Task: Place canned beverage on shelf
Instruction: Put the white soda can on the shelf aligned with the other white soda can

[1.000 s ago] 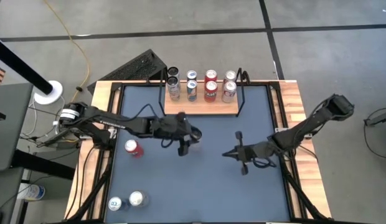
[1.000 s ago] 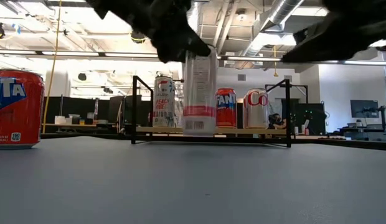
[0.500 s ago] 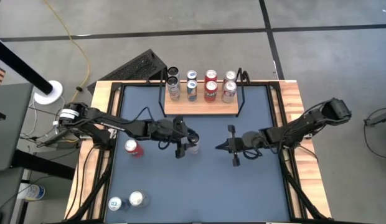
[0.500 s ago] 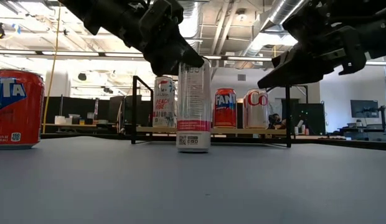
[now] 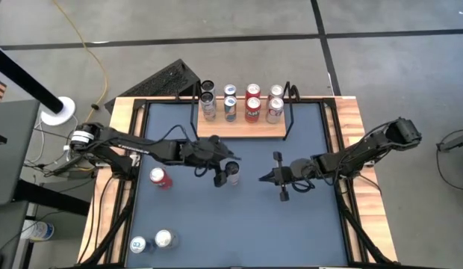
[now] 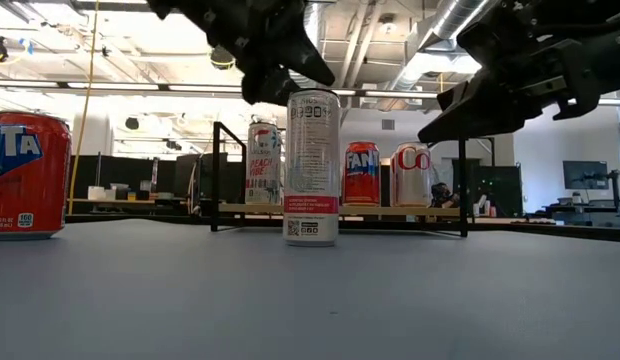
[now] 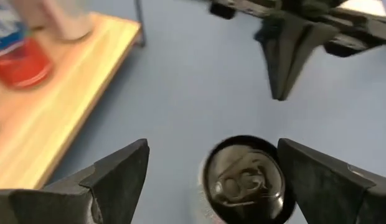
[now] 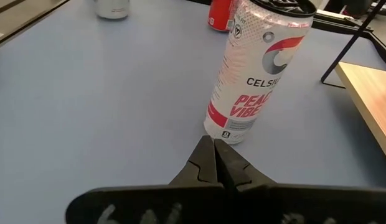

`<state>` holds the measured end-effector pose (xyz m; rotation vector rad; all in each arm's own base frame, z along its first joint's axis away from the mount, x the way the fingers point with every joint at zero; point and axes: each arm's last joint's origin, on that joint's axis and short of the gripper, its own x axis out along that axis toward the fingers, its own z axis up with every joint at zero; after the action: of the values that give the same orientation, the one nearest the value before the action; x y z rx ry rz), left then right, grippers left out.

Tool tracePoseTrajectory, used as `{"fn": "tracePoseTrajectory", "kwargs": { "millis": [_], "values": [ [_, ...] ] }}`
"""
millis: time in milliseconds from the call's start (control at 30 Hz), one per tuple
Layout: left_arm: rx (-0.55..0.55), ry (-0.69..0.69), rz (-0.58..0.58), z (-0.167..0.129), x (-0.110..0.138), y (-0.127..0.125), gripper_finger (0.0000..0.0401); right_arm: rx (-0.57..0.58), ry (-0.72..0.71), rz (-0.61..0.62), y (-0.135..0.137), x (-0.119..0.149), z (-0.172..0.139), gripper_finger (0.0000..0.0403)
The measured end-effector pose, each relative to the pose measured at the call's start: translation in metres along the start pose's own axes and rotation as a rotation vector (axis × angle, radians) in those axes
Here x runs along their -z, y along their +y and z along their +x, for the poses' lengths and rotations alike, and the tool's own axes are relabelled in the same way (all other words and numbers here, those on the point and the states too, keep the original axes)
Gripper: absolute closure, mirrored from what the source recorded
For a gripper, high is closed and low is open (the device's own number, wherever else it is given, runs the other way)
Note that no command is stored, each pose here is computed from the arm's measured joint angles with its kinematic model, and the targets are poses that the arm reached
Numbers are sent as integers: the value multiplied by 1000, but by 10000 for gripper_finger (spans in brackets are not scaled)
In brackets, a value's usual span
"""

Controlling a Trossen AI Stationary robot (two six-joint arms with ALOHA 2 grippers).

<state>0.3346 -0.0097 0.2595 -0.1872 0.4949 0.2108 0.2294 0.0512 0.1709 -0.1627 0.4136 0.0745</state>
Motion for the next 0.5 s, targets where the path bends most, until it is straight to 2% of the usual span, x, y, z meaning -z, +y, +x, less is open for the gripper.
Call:
{"fn": "tracePoseTrajectory", "kwargs": {
  "millis": [100,300,500],
  "values": [
    [-38,51,-44,-9,-21,-3,58,0,0,3,0,0,0,403],
    [-96,129,-240,-29,-48,-5,58,0,0,7,0,0,0,403],
    [-176,174,-369,-35,-55,1,58,0,0,22,0,0,0,403]
  ]
}}
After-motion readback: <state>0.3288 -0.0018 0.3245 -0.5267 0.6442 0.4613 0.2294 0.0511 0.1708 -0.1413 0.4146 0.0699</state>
